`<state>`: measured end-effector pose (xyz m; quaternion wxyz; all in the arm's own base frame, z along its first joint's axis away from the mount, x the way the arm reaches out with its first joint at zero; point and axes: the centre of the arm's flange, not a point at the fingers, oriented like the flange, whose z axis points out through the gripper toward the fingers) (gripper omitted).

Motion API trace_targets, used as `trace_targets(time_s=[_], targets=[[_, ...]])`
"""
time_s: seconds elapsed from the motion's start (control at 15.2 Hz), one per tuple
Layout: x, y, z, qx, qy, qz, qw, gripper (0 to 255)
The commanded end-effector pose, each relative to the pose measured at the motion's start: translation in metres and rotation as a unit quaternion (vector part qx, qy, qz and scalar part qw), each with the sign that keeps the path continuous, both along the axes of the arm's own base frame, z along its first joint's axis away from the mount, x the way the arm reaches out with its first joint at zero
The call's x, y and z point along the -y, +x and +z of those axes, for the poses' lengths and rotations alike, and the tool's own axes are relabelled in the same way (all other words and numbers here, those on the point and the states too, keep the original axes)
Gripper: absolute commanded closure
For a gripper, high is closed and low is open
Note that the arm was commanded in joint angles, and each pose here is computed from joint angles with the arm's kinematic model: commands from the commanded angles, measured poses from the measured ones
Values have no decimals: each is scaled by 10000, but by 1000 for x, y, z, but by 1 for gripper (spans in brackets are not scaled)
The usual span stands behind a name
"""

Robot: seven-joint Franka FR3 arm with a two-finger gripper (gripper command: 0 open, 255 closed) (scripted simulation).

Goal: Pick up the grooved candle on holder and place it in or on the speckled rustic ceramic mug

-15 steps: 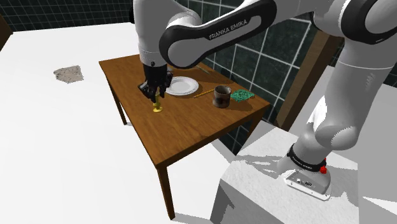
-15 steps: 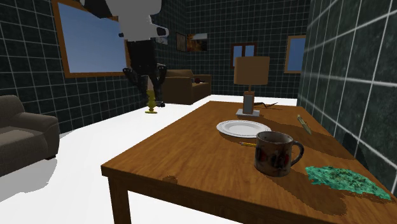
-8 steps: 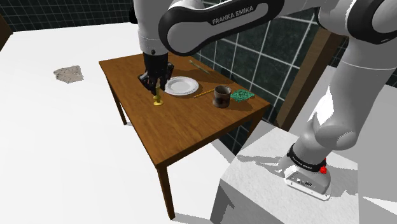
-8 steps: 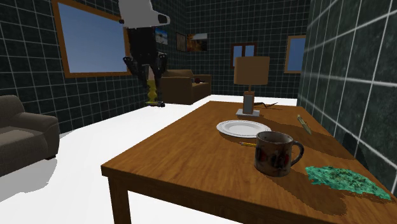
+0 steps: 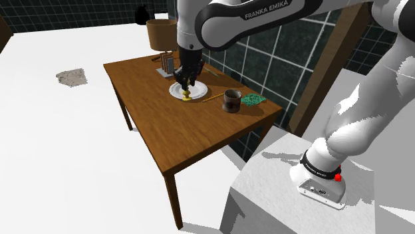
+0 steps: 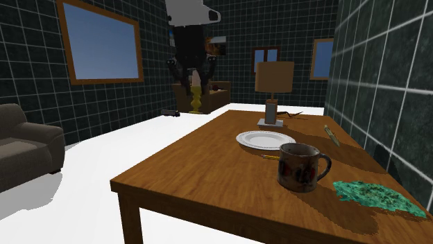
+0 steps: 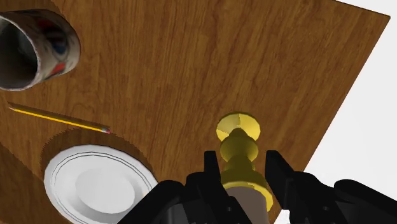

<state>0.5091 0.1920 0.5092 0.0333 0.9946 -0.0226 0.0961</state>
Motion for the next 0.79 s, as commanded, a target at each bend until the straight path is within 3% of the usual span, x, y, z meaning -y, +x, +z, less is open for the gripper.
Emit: trace_targets(time_s=[0.0, 0.73], targets=[[25, -7, 3, -1, 4, 8, 10000, 255], [165, -44, 7, -1, 4, 8, 10000, 255]])
